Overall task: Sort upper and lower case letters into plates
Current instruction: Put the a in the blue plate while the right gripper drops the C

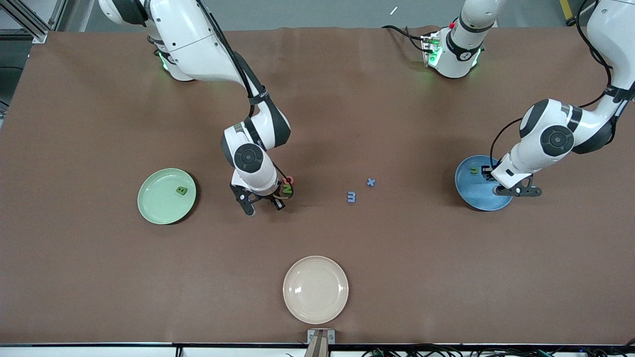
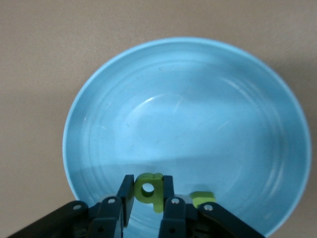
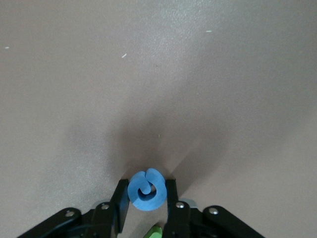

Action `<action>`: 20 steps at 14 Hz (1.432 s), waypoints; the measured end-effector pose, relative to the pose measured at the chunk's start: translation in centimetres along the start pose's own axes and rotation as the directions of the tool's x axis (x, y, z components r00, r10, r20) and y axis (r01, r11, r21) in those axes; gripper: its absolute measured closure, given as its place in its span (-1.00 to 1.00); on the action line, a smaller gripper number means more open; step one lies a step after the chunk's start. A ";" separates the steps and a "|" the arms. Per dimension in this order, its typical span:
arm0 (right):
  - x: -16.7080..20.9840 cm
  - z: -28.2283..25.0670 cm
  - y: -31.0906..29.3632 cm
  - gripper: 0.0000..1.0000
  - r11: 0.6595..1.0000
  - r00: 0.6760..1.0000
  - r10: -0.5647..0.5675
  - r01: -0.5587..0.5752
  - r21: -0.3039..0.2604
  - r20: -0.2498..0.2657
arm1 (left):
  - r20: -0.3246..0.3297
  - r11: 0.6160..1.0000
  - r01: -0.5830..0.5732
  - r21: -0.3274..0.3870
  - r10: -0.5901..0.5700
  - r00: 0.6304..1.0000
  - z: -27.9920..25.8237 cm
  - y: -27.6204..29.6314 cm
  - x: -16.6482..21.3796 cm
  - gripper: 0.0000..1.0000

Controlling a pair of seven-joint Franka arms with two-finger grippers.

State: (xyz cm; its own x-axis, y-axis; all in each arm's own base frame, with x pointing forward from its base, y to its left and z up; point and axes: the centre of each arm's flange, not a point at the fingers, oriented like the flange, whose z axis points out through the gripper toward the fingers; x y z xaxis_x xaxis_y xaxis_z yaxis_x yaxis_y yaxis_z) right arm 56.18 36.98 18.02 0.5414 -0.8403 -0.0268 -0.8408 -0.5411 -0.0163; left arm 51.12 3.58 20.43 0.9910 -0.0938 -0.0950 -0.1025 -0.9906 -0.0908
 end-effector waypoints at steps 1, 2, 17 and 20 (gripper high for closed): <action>0.1 0.0 0.0 0.31 1.000 1.000 0.001 -0.001 0.000 -0.001 | -0.002 1.000 -0.010 0.001 0.010 1.000 0.4 0.0 -0.2 0.45; 0.3 0.0 0.0 0.31 1.000 1.000 0.000 0.000 0.000 -0.003 | -0.002 1.000 -0.016 0.000 0.016 1.000 0.6 0.0 -0.3 0.45; 25.7 -7.1 18.3 0.31 0.909 0.903 -0.404 0.414 -0.048 0.146 | 0.009 0.999 -0.044 -0.017 0.044 0.999 1.8 0.7 -0.7 0.41; 28.7 -5.8 21.5 0.31 0.897 0.892 -0.431 0.441 -0.045 0.137 | -0.007 0.999 -0.045 -0.014 0.045 0.999 1.2 0.6 -0.2 0.04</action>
State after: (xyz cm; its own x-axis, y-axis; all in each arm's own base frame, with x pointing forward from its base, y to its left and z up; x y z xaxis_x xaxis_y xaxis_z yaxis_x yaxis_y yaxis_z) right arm 53.66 1.01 22.65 0.8453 -0.5116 -0.1541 -0.5152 -0.8569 0.0187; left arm 50.78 3.09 19.20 0.9861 -0.1387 -0.0919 -0.1455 -0.9867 -0.0725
